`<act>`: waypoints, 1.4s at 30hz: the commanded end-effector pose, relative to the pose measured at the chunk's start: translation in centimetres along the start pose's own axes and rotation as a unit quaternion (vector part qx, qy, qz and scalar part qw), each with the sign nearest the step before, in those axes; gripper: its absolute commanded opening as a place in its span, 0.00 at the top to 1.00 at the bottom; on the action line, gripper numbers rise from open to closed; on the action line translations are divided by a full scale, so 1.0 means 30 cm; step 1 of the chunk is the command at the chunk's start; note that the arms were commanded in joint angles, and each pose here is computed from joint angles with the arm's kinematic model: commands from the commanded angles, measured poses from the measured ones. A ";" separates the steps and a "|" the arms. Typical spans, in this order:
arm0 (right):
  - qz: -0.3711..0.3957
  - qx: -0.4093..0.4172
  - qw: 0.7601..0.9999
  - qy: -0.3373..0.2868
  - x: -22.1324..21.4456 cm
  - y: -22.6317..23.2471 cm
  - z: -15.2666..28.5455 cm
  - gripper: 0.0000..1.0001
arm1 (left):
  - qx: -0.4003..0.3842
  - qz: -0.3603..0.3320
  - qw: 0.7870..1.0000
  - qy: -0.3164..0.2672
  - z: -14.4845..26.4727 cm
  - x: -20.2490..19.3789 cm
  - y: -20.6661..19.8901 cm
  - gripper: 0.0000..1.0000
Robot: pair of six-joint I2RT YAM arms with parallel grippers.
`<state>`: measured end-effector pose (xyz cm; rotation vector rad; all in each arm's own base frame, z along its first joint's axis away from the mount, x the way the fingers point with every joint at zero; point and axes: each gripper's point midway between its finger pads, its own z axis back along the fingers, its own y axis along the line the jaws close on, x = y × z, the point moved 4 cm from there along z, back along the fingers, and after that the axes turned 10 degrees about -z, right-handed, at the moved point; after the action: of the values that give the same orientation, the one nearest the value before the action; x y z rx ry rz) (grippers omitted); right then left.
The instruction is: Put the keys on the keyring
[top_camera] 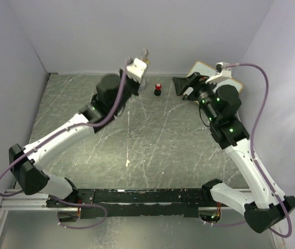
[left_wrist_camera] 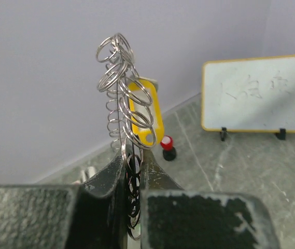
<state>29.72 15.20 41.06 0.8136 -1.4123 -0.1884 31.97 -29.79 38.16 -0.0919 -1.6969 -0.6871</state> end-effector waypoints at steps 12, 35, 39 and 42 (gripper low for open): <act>0.060 -0.103 0.991 -0.062 0.088 -0.094 0.126 0.18 | -0.232 -0.008 0.967 0.106 -0.077 0.126 0.091 0.93; 0.078 -0.113 0.990 -0.008 -0.010 -0.146 0.069 0.17 | -0.415 0.098 0.888 0.171 0.060 -0.205 -0.165 0.93; 0.078 -0.118 0.990 -0.001 -0.030 -0.162 0.055 0.17 | -0.470 0.138 0.857 0.158 0.106 -0.219 -0.228 0.93; 0.078 -0.122 0.989 0.003 -0.044 -0.174 0.049 0.17 | -0.495 0.162 0.839 0.159 0.134 -0.256 -0.270 0.93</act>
<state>29.65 11.58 36.66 0.4942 -1.3897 -0.2341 28.80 -31.07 25.29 -0.7213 -0.7711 -1.1433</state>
